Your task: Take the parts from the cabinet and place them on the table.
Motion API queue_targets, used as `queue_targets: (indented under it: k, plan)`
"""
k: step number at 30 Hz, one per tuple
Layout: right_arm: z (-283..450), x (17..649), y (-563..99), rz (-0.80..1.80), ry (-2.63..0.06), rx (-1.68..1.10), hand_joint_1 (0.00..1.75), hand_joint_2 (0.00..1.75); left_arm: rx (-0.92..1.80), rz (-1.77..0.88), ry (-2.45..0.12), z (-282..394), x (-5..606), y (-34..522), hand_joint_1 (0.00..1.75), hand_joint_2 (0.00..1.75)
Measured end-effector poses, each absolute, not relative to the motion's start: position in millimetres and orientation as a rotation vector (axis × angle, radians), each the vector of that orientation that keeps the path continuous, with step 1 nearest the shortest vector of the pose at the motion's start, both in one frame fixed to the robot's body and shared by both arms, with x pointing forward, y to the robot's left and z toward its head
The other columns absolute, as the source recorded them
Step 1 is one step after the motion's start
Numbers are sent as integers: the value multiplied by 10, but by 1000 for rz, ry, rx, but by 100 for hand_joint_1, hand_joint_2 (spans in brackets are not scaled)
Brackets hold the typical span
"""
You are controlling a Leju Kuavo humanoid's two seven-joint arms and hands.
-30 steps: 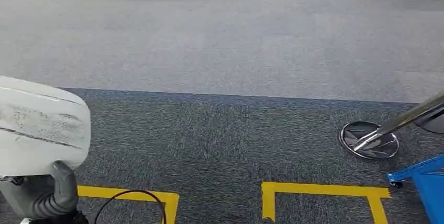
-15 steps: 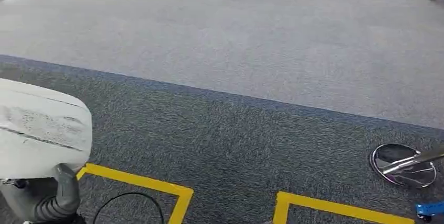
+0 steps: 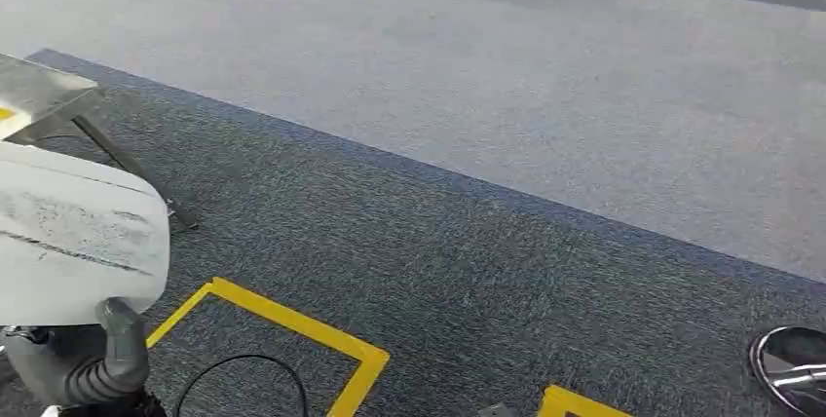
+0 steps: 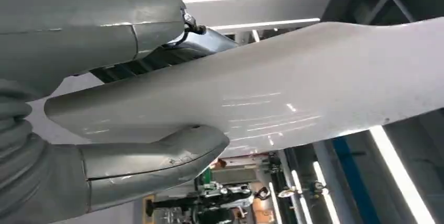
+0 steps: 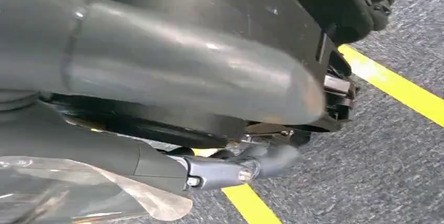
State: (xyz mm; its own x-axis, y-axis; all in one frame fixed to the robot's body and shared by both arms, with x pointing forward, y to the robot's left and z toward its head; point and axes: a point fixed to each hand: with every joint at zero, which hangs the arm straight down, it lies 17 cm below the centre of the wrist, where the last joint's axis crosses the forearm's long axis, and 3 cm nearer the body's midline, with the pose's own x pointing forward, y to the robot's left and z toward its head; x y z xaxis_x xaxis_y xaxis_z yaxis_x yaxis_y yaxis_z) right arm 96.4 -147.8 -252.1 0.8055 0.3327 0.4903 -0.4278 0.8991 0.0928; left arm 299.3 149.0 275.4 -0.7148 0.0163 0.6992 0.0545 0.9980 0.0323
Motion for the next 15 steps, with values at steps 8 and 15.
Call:
queue_targets:
  k: [8, 15]
  plan:
    - [-2542, 950, -1544, 415, -466, 200, 0, 0, -45, -58, -2379, 2806, 3064, 1503, 175, 175]
    - [-2539, 958, -1567, 416, -477, 199, 0, 0, -8, -43, -2390, 2841, 3106, 1574, 175, 175]
